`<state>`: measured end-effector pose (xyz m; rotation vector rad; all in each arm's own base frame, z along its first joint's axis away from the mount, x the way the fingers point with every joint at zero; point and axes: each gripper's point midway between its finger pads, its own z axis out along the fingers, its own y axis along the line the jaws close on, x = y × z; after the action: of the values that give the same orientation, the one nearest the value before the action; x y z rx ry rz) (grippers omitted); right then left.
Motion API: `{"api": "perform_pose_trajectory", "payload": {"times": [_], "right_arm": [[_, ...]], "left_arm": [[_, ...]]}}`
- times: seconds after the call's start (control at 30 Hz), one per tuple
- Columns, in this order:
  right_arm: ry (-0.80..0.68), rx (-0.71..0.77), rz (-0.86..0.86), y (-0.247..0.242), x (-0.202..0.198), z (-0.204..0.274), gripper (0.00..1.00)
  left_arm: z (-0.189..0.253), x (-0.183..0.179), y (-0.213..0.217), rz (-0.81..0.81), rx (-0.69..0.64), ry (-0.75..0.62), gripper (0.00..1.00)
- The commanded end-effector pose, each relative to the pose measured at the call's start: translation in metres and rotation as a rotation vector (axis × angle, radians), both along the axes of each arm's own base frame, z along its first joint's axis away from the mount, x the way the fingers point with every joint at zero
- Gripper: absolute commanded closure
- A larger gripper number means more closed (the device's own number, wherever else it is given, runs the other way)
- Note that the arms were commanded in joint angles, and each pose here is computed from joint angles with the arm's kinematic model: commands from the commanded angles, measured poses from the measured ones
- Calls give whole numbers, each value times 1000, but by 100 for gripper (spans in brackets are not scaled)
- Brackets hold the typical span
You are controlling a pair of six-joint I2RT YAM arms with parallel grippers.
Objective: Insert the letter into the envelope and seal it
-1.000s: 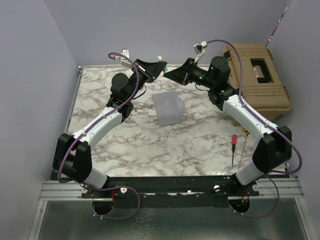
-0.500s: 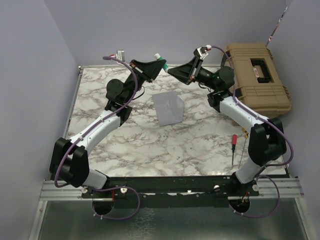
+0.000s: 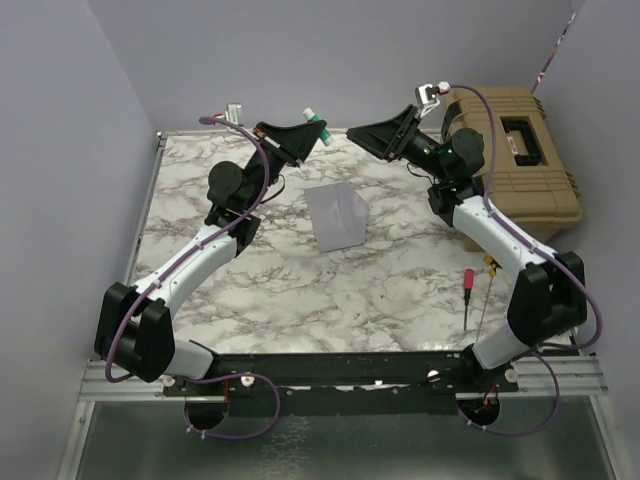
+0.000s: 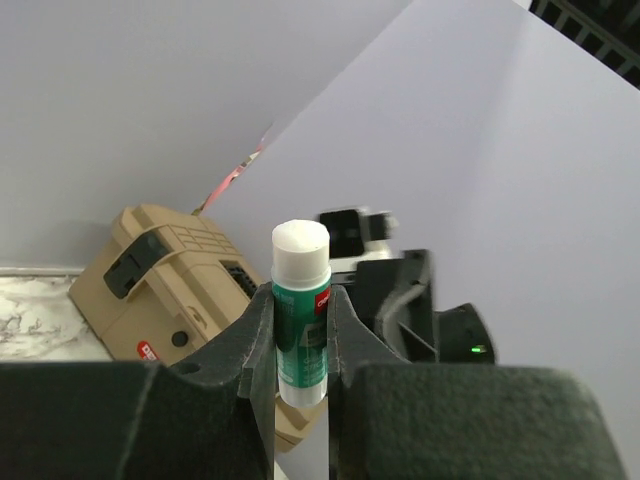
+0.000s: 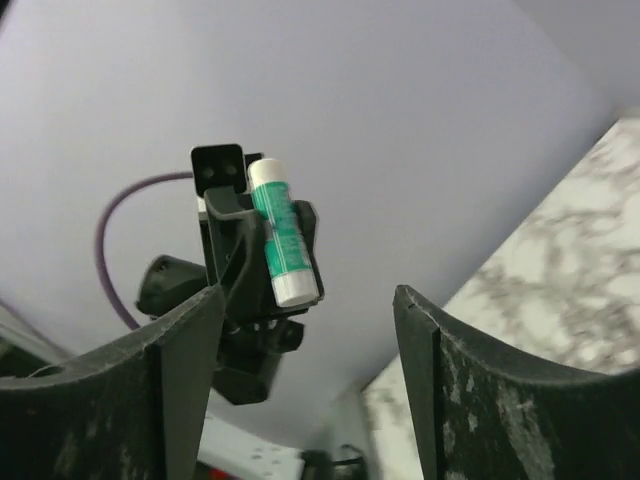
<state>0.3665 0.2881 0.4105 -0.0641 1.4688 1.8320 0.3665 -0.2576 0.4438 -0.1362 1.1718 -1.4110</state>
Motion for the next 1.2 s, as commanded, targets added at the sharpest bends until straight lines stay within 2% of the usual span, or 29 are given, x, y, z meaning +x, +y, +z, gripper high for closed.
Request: {"api": "perform_pose_trajectory", "payload": {"times": [0.0, 0.07, 0.13, 0.27, 0.47, 0.57, 0.77, 0.83, 0.93, 1.17], "right_arm": [[-485, -398, -276, 7, -1, 4, 28], [-605, -557, -429, 10, 8, -3, 29], [-708, -635, -529, 12, 9, -6, 31], [-922, -646, -645, 16, 1, 1, 42], [-1063, -700, -739, 20, 6, 9, 57], [-1102, -707, -744, 25, 4, 11, 58], [-1177, -687, -671, 45, -9, 8, 41], [-1186, -682, -664, 48, -10, 6, 40], [-1188, -663, -668, 50, -11, 10, 40], [-1116, -629, -652, 54, -11, 16, 52]], "left_arm": [[-2, 3, 7, 39, -13, 56, 100], [0, 4, 11, 53, -24, 71, 100], [0, 4, 13, 60, -35, 87, 100], [0, 4, 15, 66, -39, 97, 100], [2, 1, 15, 61, -39, 93, 100], [2, 0, 15, 58, -37, 91, 100], [1, 0, 15, 61, -34, 91, 100], [2, 0, 15, 61, -34, 88, 100], [1, 0, 15, 61, -33, 88, 100], [-1, -1, 19, 77, -37, 93, 100]]}}
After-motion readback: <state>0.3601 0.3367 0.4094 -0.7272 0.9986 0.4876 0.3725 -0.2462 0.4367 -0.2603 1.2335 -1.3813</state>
